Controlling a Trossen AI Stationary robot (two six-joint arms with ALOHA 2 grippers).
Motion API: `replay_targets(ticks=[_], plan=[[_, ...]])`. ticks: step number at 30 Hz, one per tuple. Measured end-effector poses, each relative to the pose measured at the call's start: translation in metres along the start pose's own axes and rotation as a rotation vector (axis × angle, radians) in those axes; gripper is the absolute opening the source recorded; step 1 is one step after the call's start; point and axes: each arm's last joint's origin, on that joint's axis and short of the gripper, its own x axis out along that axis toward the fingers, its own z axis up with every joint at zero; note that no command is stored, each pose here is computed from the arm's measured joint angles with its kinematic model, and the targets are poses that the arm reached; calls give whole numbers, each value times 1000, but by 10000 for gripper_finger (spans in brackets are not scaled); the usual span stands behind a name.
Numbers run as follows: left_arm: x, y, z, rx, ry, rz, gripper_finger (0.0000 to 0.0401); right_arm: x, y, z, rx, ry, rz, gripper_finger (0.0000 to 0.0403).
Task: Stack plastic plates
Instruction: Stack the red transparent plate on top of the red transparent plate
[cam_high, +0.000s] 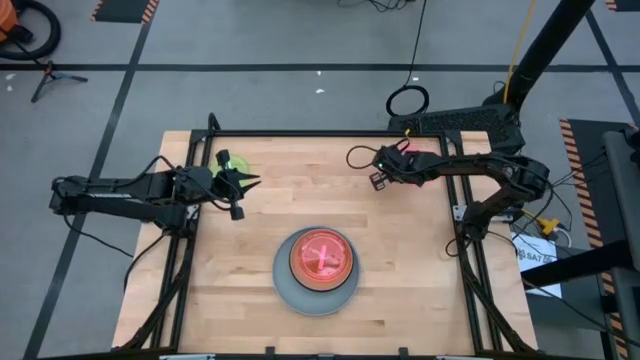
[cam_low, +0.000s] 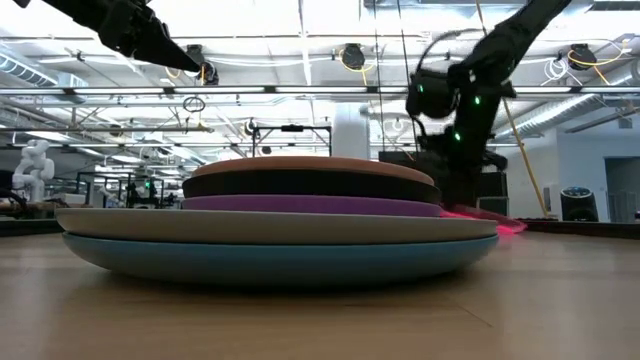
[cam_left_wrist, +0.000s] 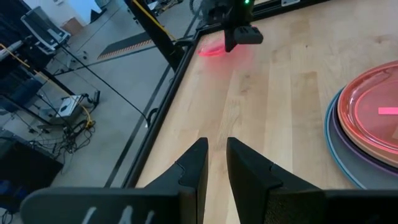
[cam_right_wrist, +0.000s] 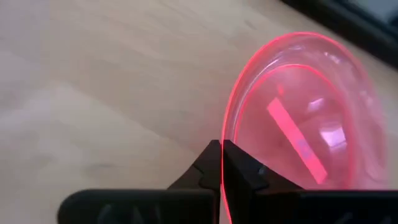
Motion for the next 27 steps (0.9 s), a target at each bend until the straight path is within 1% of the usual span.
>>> replay_targets(ticks=[8,11,14,18,21,27], plan=[[0,1,2,-9,-19,6,67,-46,49,6,-166,-130,166,2],[0,1,2,-9,-20,6,67,-68,70,2,-245,-180,240,2],[0,1,2,-9,-20,6,67,-93,92,-3,-350,-238,328,2],[0,1,2,-11,-20,6,67,-124,119,-23,-533,-267,542,2],[0,1,2,-11,-20,6,67,-144,135,-40,-628,-294,707,2],[0,1,2,-15,-20,6,67,-174,156,-77,-721,-357,885,2]])
